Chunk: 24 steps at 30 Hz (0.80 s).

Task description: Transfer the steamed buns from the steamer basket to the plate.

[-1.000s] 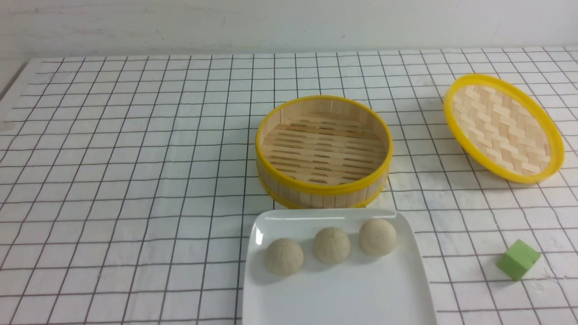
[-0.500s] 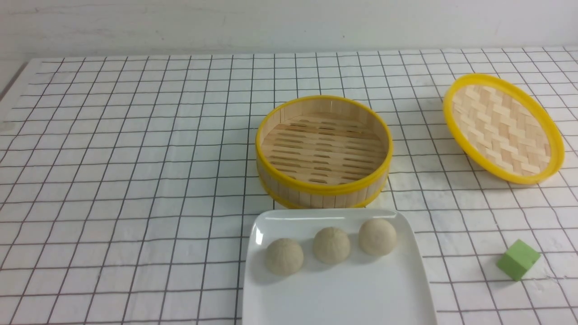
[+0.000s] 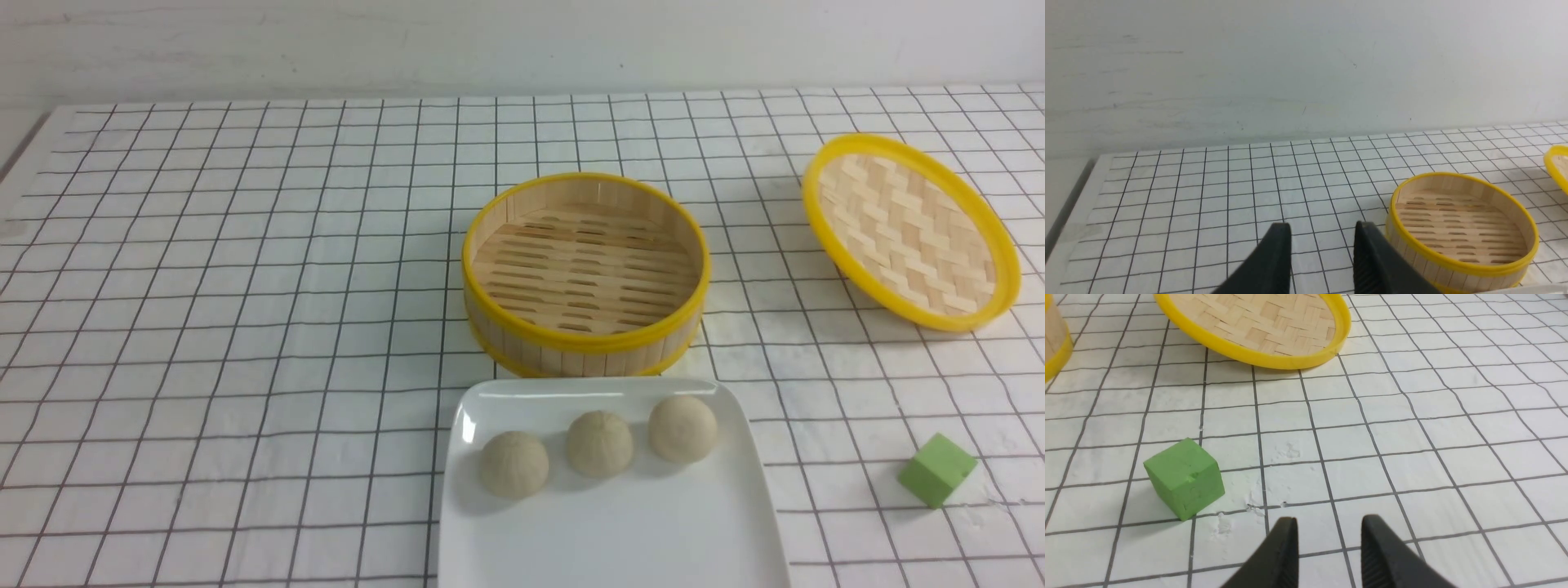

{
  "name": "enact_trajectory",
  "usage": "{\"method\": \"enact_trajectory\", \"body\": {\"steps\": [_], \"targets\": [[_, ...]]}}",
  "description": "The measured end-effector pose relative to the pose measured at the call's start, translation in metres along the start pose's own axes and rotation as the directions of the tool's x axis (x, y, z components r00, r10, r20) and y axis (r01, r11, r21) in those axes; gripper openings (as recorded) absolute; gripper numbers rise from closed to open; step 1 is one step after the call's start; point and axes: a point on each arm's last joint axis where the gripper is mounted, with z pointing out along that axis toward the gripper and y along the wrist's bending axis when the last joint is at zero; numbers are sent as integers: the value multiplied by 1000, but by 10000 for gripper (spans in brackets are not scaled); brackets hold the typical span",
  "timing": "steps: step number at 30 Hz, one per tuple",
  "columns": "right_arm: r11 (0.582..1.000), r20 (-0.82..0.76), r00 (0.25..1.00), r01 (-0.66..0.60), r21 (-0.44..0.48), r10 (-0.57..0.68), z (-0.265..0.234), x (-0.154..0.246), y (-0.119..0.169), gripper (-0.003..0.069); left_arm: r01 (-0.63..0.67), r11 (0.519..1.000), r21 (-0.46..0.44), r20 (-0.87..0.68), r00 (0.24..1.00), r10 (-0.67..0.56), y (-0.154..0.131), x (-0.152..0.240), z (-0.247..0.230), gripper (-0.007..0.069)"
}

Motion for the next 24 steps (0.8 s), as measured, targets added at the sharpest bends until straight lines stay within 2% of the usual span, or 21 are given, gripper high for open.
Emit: {"method": "enact_trajectory", "body": {"steps": [12,24], "targets": [[1000,0,1000,0,0,0,0,0,0,243,0,999,41,79,997,-3,-4,-7,0,244],[1000,0,1000,0,0,0,0,0,0,243,28,999,34,56,998,-30,-3,-5,1,244]]}}
